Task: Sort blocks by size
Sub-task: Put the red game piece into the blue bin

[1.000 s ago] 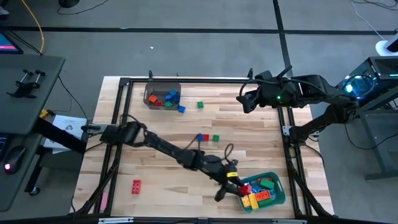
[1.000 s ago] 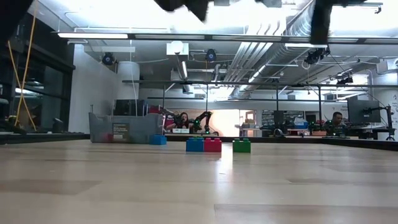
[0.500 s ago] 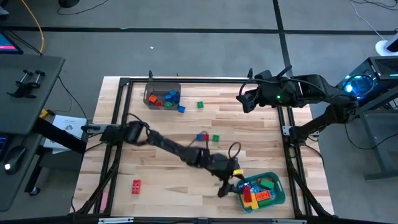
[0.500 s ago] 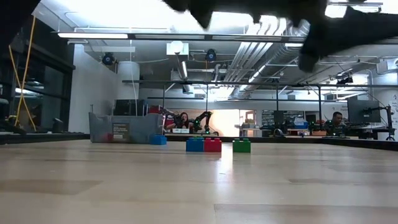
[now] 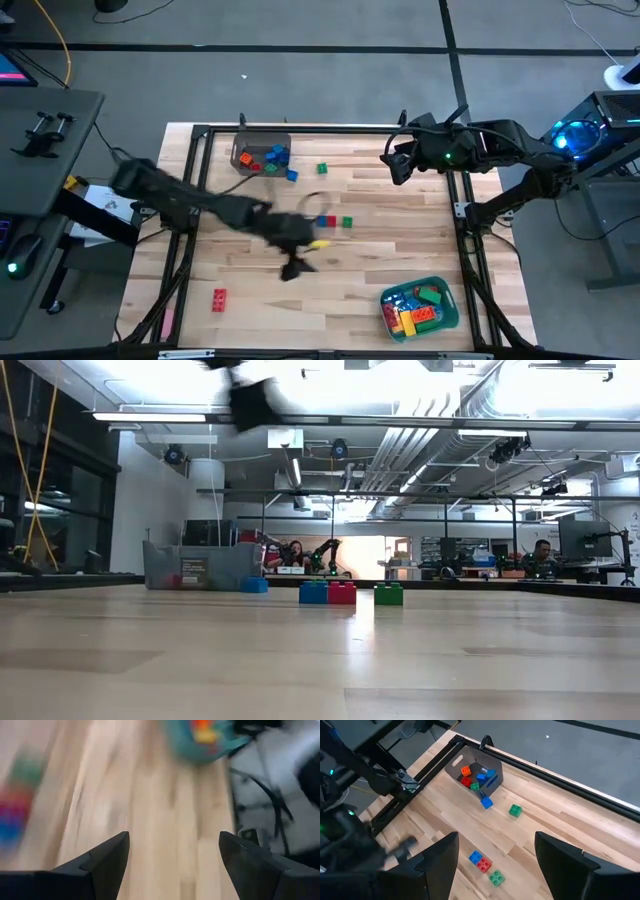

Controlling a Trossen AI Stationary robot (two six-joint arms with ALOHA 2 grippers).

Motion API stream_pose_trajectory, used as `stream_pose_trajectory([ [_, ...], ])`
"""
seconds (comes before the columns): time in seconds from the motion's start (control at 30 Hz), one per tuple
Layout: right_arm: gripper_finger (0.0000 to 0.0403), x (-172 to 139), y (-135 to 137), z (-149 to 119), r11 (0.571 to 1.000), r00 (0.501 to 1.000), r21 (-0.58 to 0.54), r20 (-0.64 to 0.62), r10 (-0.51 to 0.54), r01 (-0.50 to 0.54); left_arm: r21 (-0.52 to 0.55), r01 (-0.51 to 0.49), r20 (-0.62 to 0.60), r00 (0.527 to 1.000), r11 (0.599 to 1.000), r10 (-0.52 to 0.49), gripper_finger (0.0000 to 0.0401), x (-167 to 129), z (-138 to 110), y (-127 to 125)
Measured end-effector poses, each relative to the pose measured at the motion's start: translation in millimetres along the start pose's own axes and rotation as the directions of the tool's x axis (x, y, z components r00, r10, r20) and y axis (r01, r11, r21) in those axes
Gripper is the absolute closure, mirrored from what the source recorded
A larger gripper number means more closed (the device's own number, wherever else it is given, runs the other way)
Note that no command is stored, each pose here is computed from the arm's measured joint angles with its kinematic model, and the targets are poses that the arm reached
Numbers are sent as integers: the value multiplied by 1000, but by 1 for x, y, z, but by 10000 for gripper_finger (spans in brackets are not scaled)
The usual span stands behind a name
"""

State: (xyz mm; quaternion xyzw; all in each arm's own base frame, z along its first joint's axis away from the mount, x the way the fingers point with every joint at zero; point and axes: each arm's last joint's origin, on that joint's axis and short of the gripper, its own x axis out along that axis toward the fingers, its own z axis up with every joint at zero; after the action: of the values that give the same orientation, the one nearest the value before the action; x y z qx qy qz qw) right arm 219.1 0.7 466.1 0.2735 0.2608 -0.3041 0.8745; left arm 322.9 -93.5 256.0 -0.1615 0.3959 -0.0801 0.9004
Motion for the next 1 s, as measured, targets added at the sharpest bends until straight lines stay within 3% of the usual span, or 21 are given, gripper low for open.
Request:
stream_pose_trajectory([
  [0.07, 149, 0, 0, 0, 1000, 1000, -18, 0, 0, 0, -232, -105, -30, 994, 967, 101, 110, -14, -42, -2],
  [0.13, 149, 0, 0, 0, 1000, 1000, -31, -1, -1, 1, -480, -203, -90, 979, 854, 182, 110, -29, -80, -6],
  [0.2, 149, 0, 0, 0, 999, 1000, -48, -1, -1, 1, -630, -285, -163, 958, 722, 236, 110, -40, -114, -13],
  [0.3, 149, 0, 0, 0, 997, 1000, -73, -2, -2, 2, -726, -401, -264, 913, 559, 312, 110, -52, -151, -28],
  [0.47, 149, 1, 0, 0, 995, 1000, -98, -4, -3, 3, -769, -500, -382, 859, 398, 341, 110, -53, -183, -45],
  [0.67, 149, 1, 0, -1, 994, 1000, -113, -5, -4, 4, -706, -647, -562, 759, 287, 329, 110, -41, -213, -59],
  [0.83, 149, 1, 0, -1, 993, 1000, -122, -5, -5, 4, -694, -676, -598, 733, 248, 325, 110, -33, -222, -77],
  [1.0, 149, 1, 0, -1, 991, 1000, -137, -7, -6, 5, -688, -686, -618, 725, 237, 304, 110, -19, -229, -84],
])
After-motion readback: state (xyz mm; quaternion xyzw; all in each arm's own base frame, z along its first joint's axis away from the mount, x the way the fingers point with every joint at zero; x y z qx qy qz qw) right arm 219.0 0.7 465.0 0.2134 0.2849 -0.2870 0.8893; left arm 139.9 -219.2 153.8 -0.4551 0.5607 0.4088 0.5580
